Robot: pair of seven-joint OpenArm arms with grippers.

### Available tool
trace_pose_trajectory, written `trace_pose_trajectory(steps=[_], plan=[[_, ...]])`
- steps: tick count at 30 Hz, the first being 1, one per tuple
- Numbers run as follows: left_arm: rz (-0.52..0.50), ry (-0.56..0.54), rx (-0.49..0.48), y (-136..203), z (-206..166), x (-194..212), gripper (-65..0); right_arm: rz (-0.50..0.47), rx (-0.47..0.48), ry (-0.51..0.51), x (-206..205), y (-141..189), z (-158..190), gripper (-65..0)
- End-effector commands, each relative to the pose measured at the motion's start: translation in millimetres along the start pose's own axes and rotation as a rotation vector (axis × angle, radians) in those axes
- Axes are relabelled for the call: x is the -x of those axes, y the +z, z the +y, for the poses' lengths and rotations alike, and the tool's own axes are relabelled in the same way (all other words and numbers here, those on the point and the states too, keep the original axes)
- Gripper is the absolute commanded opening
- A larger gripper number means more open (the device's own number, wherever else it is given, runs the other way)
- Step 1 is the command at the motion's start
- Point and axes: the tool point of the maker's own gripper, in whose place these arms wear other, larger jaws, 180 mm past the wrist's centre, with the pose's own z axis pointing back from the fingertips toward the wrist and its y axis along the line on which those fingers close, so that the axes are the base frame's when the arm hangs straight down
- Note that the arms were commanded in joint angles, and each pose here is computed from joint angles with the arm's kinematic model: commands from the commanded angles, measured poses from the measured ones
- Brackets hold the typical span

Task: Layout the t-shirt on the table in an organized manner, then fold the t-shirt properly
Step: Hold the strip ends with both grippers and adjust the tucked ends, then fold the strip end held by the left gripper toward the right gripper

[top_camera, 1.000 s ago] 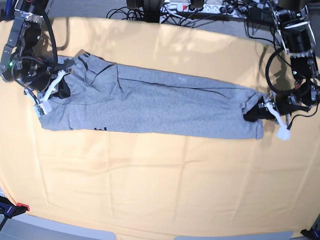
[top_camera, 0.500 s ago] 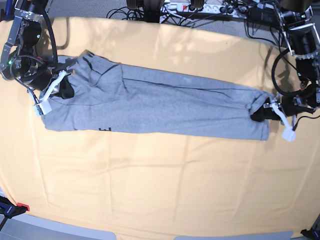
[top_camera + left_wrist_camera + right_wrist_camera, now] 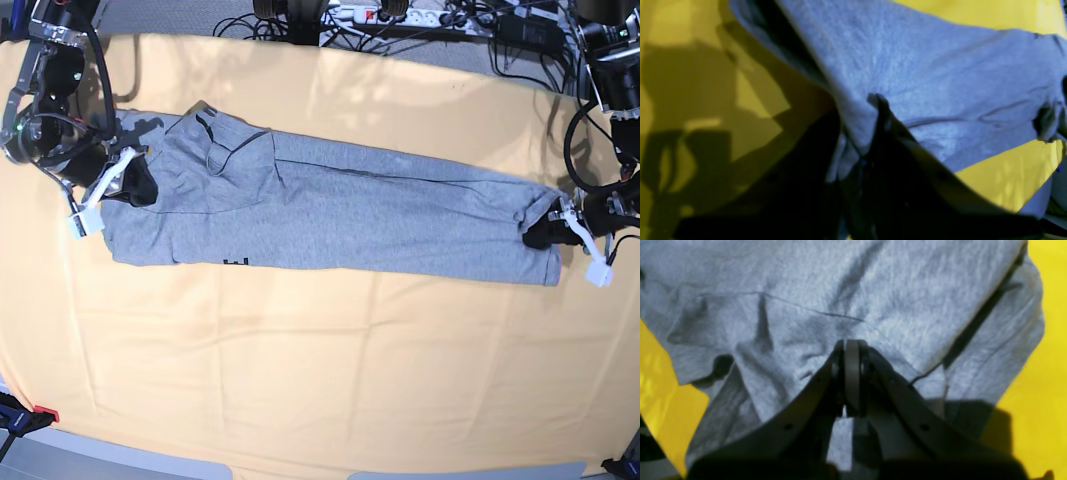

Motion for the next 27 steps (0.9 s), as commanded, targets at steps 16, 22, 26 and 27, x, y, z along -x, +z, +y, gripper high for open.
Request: trace_pose_trajectory(steps=[16, 22, 26, 27], plan=[[-0.121, -0.009, 0.267, 16.5, -49.4, -33.9, -65.0, 0.047, 0.066, 0.048, 19.3, -7.3, -0.9, -65.0], [-0.128, 0.018, 0.292, 8.1, -55.8, -32.3, -65.0, 0.026, 0.063, 0.047, 15.5, -7.6, -0.1, -65.0], [-0.132, 0.01, 0.305, 6.1, -66.3, -36.5, -65.0, 0.029, 0.065, 0.049, 16.0, -7.5, -0.7, -65.0], [-0.138, -0.01, 0.312, 6.2, -71.5, -39.4, -65.0, 0.03, 0.066, 0.049, 16.2, -7.5, -0.8, -65.0]])
